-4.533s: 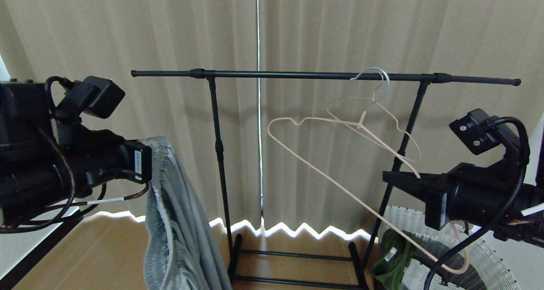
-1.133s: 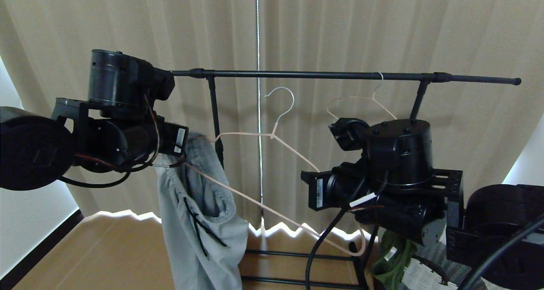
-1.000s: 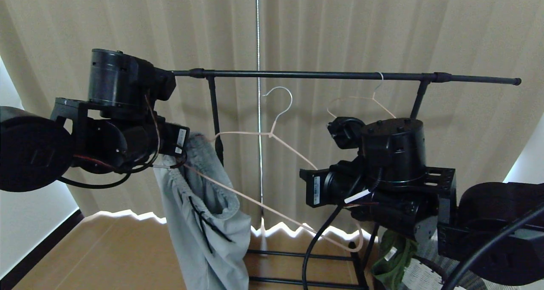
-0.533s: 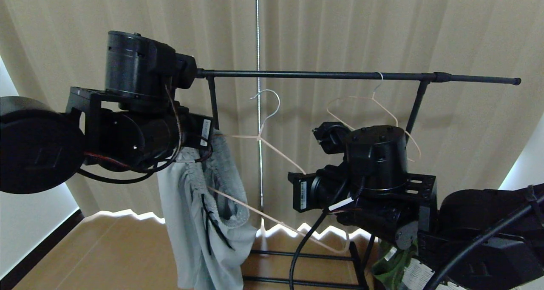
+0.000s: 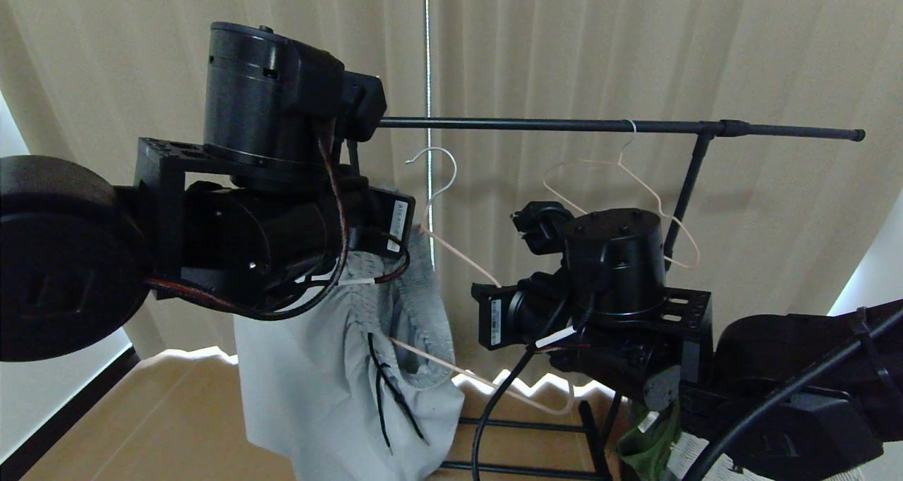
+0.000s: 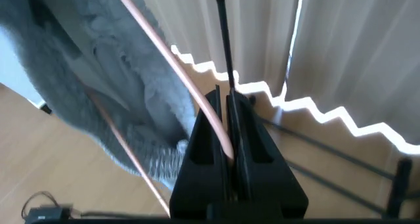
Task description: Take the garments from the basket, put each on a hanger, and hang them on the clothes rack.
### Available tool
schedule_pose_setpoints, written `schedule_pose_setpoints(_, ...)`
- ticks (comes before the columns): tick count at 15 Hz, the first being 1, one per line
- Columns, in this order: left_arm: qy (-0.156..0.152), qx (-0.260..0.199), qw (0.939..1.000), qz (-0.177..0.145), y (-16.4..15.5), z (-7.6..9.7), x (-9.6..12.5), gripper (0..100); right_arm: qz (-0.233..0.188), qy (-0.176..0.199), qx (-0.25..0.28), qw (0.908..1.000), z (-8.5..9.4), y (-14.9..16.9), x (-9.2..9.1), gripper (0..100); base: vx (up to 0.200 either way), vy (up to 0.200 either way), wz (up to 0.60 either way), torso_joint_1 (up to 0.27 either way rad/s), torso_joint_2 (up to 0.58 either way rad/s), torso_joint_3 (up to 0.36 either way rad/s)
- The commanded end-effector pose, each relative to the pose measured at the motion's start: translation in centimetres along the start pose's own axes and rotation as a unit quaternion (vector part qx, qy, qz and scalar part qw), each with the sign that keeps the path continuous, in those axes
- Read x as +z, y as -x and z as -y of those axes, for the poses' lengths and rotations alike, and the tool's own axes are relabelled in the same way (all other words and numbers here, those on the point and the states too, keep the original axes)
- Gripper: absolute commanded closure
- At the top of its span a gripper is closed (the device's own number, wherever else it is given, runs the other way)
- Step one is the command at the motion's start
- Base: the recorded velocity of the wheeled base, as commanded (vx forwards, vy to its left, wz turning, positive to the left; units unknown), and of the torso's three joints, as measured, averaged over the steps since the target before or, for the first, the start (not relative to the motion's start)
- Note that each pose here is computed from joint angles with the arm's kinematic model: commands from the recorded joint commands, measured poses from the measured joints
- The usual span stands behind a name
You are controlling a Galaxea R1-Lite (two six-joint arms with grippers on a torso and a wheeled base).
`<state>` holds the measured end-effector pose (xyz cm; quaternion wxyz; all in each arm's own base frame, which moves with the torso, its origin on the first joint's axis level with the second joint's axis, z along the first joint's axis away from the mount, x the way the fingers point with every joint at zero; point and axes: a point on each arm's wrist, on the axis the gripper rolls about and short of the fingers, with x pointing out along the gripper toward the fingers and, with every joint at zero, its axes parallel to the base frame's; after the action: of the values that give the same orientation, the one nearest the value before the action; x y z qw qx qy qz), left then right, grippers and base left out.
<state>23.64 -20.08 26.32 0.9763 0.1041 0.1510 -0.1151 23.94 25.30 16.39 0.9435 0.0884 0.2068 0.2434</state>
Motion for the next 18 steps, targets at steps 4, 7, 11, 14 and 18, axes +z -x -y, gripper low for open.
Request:
schedule_pose_setpoints(4,-0.008,-0.013,0.9999,-0.007,0.5,0.4,-0.6,100,0.043,0.043,0.014,0.998,0.2,0.5,-0.2,100,0.0,0.0,0.0,0.0,0.0,0.0)
schedule_pose_setpoints(7,-0.008,-0.037,0.9993,-0.005,0.7,0.6,-0.7,100,0.079,0.076,0.023,0.9937,0.4,0.5,-0.4,100,0.0,0.0,0.0,0.0,0.0,0.0)
schedule_pose_setpoints(11,-0.017,-0.08,0.9967,-0.002,2.4,1.3,-1.1,100,0.087,0.074,0.025,0.9931,0.3,0.7,-0.1,100,0.0,0.0,0.0,0.0,0.0,0.0)
schedule_pose_setpoints(14,-0.02,-0.079,0.9966,-0.007,2.5,1.2,-1.5,100,0.091,0.073,0.026,0.9929,0.3,0.8,0.1,100,0.0,0.0,0.0,0.0,0.0,0.0)
schedule_pose_setpoints(18,-0.024,-0.079,0.9965,-0.012,2.4,1.2,-1.8,0,0.098,0.071,0.027,0.9923,0.3,1.3,0.5,100,0.0,0.0,0.0,0.0,0.0,0.0)
